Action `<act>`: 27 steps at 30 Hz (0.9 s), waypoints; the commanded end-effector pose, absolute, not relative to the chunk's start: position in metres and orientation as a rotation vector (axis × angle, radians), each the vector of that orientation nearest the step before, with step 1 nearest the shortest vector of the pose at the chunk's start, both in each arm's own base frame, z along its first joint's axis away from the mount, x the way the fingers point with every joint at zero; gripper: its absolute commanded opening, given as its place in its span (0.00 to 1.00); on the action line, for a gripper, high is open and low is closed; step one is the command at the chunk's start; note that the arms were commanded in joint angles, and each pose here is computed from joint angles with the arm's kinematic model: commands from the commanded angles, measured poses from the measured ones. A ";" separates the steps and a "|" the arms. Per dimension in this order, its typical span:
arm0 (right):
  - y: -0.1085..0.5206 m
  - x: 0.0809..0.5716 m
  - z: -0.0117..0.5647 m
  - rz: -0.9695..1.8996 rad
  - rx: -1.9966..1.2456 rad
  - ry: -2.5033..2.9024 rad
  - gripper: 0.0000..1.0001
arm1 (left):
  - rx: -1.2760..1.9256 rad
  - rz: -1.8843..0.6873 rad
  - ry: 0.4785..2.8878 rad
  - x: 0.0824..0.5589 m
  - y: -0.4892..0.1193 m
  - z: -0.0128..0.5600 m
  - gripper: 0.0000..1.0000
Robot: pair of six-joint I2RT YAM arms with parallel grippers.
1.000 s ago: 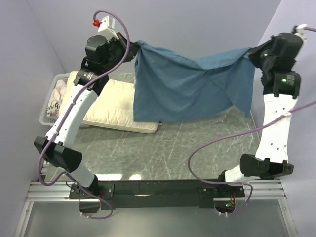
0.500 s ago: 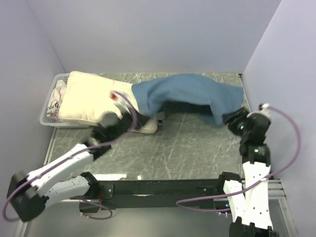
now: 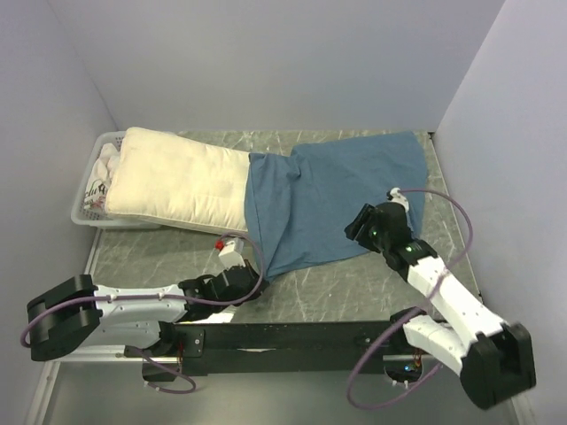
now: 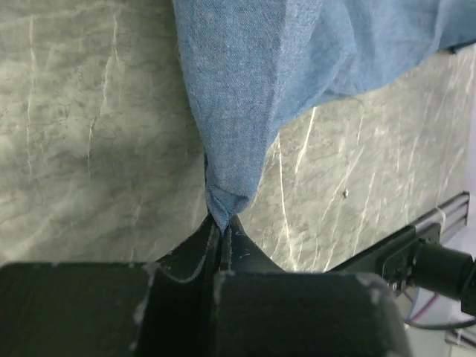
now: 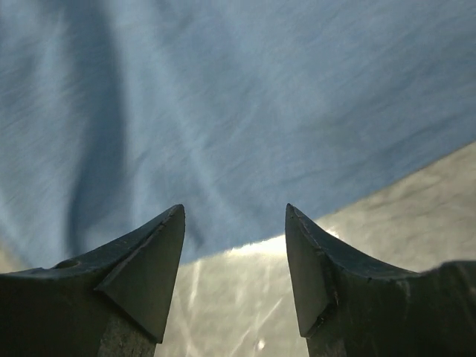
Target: Put the pillow into the pillowcase
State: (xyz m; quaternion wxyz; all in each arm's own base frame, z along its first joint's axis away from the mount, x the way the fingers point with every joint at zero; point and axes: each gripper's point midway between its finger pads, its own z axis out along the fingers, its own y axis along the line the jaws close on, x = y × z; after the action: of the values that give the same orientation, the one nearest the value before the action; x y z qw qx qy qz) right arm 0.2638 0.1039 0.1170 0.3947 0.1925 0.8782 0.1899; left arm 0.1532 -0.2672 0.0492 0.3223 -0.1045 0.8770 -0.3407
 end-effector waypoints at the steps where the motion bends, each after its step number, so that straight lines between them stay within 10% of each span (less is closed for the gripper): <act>1: 0.100 0.323 0.137 0.382 0.541 2.100 0.64 | -0.380 -0.810 2.257 0.161 -0.267 0.060 0.01; 11: 0.078 0.350 0.082 0.192 0.698 2.264 0.64 | -0.394 -0.832 2.194 0.155 -0.250 0.099 0.09; 27: 0.314 0.341 0.202 0.538 -0.049 2.169 0.64 | -0.454 -0.975 2.313 0.114 -0.232 0.055 0.03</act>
State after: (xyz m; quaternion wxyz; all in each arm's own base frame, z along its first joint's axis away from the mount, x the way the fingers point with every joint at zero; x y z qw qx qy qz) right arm 0.3253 0.2707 0.1732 0.4140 0.0234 0.8865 0.2055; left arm 0.1232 -0.2290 0.0508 0.3151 -0.1544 0.8722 -0.3408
